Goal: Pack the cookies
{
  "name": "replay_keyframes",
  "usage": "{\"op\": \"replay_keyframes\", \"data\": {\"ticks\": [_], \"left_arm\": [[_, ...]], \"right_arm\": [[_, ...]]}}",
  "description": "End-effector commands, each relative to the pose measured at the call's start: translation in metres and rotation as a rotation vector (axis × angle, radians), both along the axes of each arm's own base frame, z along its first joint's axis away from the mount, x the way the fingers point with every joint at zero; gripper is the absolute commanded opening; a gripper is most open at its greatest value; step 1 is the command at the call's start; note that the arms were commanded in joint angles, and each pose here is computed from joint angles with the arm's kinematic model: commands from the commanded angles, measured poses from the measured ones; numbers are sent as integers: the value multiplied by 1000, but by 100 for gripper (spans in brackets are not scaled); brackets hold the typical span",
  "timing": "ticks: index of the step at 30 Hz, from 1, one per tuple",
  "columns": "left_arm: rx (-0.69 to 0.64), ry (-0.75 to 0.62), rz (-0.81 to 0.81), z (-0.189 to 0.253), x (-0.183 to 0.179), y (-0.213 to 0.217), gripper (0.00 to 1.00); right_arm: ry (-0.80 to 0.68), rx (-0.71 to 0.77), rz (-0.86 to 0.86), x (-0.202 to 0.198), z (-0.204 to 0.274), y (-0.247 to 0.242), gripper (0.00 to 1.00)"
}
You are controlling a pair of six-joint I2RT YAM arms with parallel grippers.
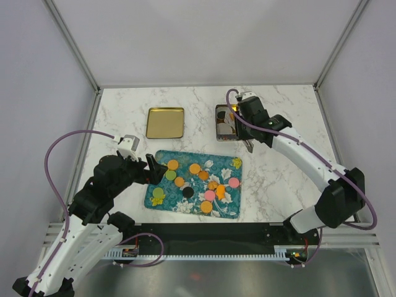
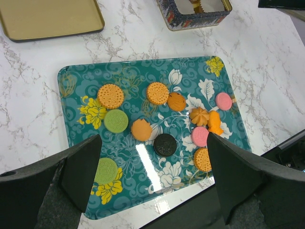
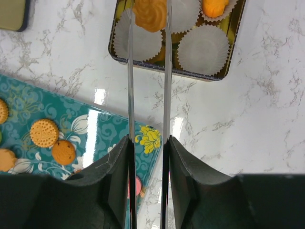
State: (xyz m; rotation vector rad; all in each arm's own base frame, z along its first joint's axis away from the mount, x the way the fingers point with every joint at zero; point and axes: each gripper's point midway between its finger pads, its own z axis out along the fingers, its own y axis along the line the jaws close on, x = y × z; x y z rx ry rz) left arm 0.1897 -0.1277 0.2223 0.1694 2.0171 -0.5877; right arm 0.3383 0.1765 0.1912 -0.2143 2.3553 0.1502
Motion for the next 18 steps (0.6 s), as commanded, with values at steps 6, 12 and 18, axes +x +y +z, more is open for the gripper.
{"op": "replay_keyframes", "data": {"ticks": [6,12,18], "left_arm": [[12,-24,-1,3,2,1,100],[11,-25,3,4,3,1,100],[15,-20,3,2,3,1,100]], "right_arm": [[9,0,-27,43,-13,1,42],[22,-8,-52,58,-26,-4,42],[29,-13,-68,65,-33,-9,42]]}}
